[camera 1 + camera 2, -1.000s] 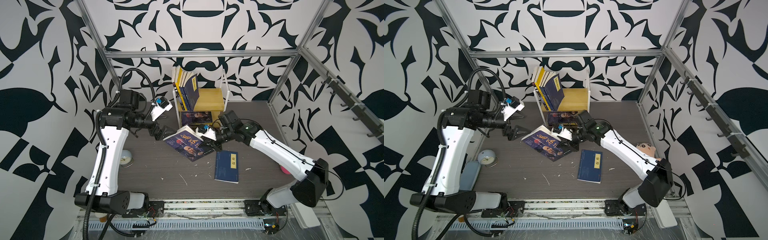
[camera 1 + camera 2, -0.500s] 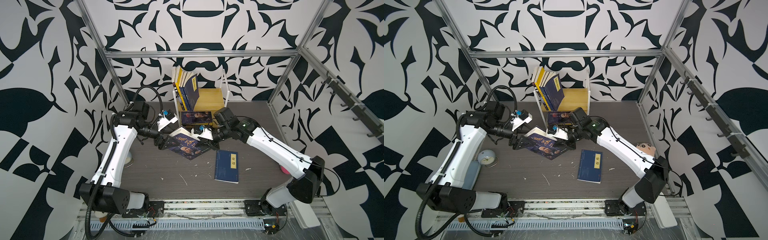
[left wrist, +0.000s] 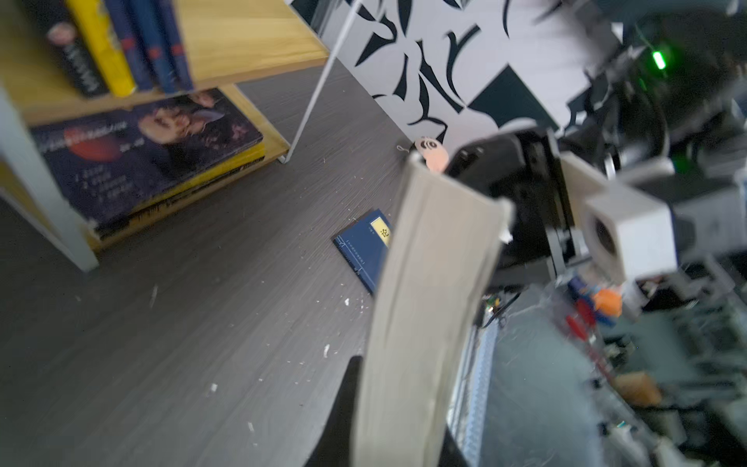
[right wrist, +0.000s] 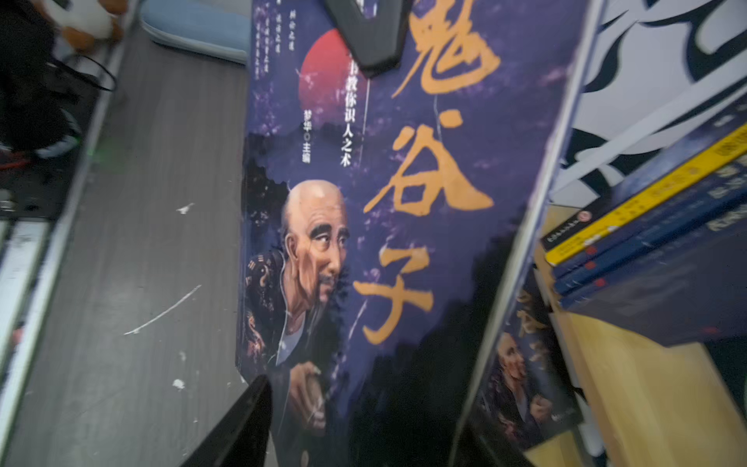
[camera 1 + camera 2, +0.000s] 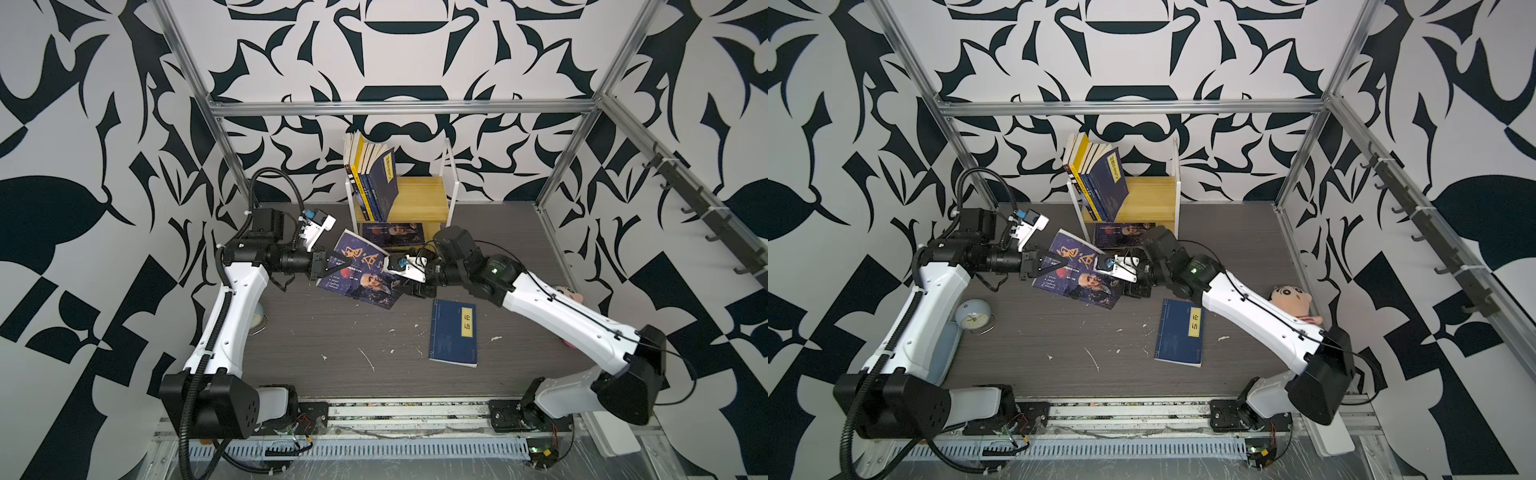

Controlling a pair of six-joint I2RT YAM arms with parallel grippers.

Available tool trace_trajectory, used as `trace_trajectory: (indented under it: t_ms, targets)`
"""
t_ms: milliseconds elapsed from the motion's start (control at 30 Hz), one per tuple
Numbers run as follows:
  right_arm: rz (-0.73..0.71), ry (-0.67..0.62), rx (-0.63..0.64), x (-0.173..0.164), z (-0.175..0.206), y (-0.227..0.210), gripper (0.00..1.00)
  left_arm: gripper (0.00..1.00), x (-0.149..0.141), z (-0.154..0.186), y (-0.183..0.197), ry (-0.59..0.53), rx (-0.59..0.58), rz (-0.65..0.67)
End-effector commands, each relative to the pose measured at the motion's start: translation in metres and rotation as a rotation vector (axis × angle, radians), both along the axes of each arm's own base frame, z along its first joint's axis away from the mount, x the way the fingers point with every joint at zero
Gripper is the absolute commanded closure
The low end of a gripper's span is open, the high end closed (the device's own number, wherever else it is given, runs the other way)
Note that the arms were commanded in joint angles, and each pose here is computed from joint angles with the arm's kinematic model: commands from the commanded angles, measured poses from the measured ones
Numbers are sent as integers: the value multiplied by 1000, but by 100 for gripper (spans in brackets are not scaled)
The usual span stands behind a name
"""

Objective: Stacking books/files
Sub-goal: Pass the book.

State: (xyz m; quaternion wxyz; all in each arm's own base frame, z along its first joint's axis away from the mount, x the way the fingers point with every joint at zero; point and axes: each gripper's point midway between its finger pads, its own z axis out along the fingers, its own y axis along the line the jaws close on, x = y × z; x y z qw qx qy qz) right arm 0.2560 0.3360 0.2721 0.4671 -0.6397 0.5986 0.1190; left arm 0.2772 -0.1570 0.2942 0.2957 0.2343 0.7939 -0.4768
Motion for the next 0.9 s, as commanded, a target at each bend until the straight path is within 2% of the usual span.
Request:
trace_trajectory:
  t_ms: [0, 167, 300, 500, 667, 867]
  targets:
    - [-135, -293, 25, 14, 39, 6, 31, 100, 24, 21, 11, 165, -178, 189]
    - [-159, -477, -18, 1, 35, 36, 29, 100, 34, -9, 18, 433, -283, 342]
    - [-156, -515, -27, -7, 28, 54, 29, 100, 42, -22, 23, 531, -317, 411]
    - [-130, -476, -39, -15, 9, 73, 27, 100, 43, -32, 23, 563, -316, 420]
    - [-139, -484, -46, -15, 11, 70, 26, 100, 42, -34, 22, 566, -313, 416]
    - [-163, -498, -66, -2, -6, 89, 28, 100, 40, -33, 15, 603, -328, 389]
